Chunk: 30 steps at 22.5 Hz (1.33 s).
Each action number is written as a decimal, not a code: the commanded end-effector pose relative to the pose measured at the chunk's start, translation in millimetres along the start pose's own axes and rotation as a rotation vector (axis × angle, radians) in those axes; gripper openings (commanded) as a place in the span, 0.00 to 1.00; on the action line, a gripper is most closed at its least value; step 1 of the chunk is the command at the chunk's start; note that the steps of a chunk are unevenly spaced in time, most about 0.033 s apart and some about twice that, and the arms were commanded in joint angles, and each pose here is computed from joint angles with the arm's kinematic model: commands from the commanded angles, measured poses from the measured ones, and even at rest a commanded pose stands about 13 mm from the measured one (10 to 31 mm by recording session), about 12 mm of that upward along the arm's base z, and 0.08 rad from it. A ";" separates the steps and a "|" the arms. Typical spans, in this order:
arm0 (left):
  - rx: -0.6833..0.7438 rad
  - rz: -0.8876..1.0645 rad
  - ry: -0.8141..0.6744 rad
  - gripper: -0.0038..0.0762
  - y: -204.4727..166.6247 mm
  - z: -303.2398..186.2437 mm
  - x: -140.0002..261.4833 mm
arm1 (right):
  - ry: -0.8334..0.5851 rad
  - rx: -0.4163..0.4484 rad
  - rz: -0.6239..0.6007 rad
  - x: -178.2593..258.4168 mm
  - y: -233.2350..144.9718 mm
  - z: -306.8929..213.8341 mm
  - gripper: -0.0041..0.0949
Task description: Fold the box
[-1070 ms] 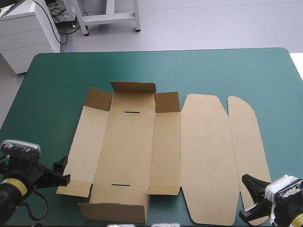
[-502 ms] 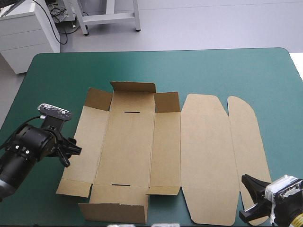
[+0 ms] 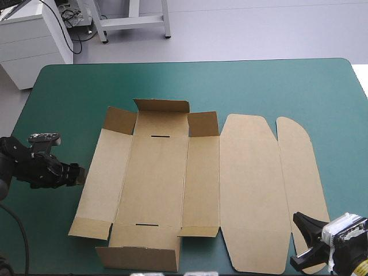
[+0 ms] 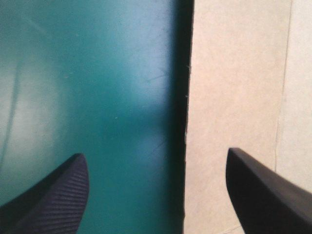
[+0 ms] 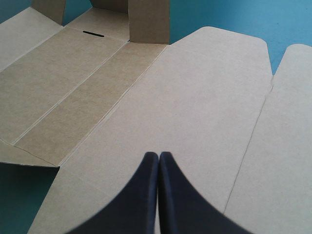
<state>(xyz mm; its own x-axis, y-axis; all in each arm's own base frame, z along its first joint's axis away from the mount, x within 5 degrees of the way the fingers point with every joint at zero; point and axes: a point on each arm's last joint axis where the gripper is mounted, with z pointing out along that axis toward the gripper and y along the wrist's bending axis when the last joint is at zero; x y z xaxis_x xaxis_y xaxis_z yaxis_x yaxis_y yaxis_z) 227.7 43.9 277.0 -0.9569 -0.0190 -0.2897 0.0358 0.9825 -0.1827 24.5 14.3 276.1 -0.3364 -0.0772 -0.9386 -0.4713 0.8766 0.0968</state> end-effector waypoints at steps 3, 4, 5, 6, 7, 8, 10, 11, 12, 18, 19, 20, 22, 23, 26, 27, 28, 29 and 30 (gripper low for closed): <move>0.157 0.016 0.047 0.73 1.0 19.5 -14.6 | -0.090 -0.005 -0.009 -13.7 1.3 -3.2 0.02; 0.184 0.020 0.063 0.73 0.9 24.5 -15.8 | -0.090 -0.005 -0.009 -13.7 1.3 -3.2 0.02; 0.254 0.028 0.093 0.73 -0.9 33.3 -17.6 | -0.090 -0.008 -0.007 -13.7 1.6 -3.2 0.02; 0.281 0.028 0.113 0.73 -1.3 37.2 -17.8 | -0.090 -0.008 -0.007 -13.7 1.6 -3.2 0.02; 0.302 0.017 0.129 0.73 -1.4 40.7 -18.2 | -0.090 -0.008 -0.007 -13.7 1.6 -3.2 0.02; 0.318 0.010 0.143 0.73 -1.9 43.8 -18.5 | -0.090 -0.008 -0.007 -13.7 1.6 -3.2 0.02; 0.400 0.009 0.156 0.73 -5.9 48.5 -20.2 | -0.090 -0.008 -0.007 -13.7 1.6 -3.2 0.02; 0.432 0.014 0.154 0.73 -7.7 49.3 -21.0 | -0.090 -0.008 -0.007 -13.7 1.6 -3.2 0.02; 0.505 0.024 0.136 0.73 -12.8 48.7 -23.1 | -0.090 -0.008 -0.007 -13.7 1.6 -3.2 0.02; 0.561 0.020 0.102 0.73 -20.4 48.6 -27.5 | -0.090 -0.005 -0.011 -13.7 1.3 -3.2 0.02; 0.567 0.045 0.115 0.72 -27.8 50.1 -27.6 | -0.090 -0.005 -0.011 -13.7 1.3 -3.2 0.02; 0.573 0.087 0.135 0.68 -38.2 52.3 -27.2 | -0.091 -0.005 -0.011 -13.8 1.3 -3.2 0.02; 0.571 0.133 0.150 0.62 -48.7 55.0 -26.8 | -0.090 -0.008 -0.007 -13.8 1.6 -3.2 0.02; 0.565 0.155 0.157 0.59 -53.5 56.5 -26.5 | -0.090 -0.008 -0.007 -13.8 1.6 -3.2 0.02; 0.547 0.208 0.186 0.50 -62.6 59.6 -24.2 | -0.091 -0.005 -0.011 -13.8 1.3 -3.2 0.02; 0.548 0.223 0.199 0.47 -65.3 60.0 -23.0 | -0.090 -0.008 -0.007 -13.8 1.6 -3.2 0.02; 0.553 0.233 0.208 0.42 -68.2 60.2 -22.3 | -0.090 -0.008 -0.007 -13.8 1.6 -3.2 0.02; 0.552 0.237 0.210 0.40 -68.9 60.4 -22.0 | -0.090 -0.008 -0.007 -13.8 1.6 -3.2 0.02; 0.548 0.247 0.219 0.37 -69.6 60.7 -21.2 | -0.090 -0.008 -0.007 -13.8 1.6 -3.2 0.02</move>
<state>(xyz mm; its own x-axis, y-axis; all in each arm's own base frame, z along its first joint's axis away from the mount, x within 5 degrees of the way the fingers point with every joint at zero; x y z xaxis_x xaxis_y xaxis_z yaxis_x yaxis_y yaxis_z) 270.1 -25.8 220.6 -0.9513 0.2447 -0.1876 0.3082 0.7702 -0.5583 24.5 14.3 276.1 -0.3349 -0.0799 -0.9389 -0.4724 0.8764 0.0939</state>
